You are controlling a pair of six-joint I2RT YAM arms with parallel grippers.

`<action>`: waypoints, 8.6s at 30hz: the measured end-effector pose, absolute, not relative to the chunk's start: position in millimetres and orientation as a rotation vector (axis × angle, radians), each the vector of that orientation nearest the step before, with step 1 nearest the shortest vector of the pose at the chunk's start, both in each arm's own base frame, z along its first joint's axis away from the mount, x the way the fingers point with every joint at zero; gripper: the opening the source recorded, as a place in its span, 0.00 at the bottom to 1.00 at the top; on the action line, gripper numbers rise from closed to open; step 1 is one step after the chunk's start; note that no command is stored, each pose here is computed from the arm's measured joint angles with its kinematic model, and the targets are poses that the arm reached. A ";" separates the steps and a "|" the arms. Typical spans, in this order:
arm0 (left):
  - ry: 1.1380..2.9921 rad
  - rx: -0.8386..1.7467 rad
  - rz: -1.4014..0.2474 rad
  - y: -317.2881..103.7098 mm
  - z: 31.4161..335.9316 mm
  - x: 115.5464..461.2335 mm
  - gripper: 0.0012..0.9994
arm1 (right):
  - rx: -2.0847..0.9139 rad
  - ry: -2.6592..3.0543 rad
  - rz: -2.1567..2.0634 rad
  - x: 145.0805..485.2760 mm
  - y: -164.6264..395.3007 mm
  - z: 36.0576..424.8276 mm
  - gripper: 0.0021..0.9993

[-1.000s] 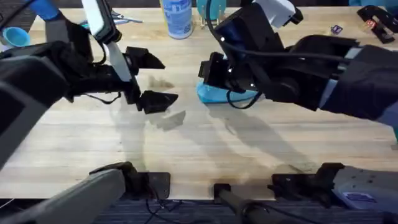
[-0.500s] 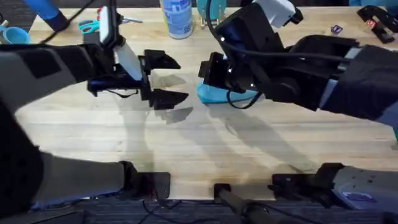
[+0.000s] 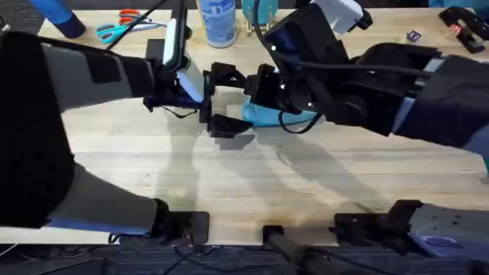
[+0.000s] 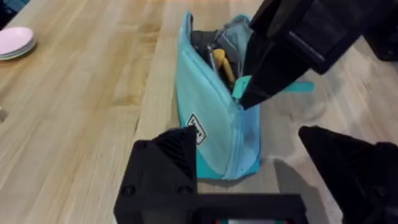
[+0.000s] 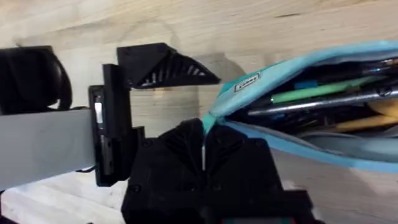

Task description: Unzip the bag, pick up the pens from the table one at a time and place them inside, then zip the bag closed.

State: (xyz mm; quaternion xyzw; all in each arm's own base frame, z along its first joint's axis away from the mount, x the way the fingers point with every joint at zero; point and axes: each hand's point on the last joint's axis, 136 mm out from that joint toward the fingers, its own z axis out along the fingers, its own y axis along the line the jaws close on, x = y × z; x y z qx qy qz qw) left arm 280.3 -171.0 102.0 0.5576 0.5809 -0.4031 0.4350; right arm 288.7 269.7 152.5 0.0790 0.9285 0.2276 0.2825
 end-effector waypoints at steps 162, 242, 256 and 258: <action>1.408 1.482 -1.002 -195.7 95.2 274.4 0.04 | 1.084 2.561 0.062 321.4 48.8 69.2 0.07; 2.152 0.732 -0.528 -114.0 200.2 248.0 1.00 | 0.141 2.499 0.201 281.4 58.3 185.9 1.00; 2.261 0.626 -0.437 -95.3 191.0 235.0 1.00 | -0.067 2.493 0.196 238.6 56.9 202.5 1.00; 2.265 0.621 -0.427 -93.9 190.6 235.6 0.99 | -0.069 2.482 0.197 237.5 56.6 205.1 1.00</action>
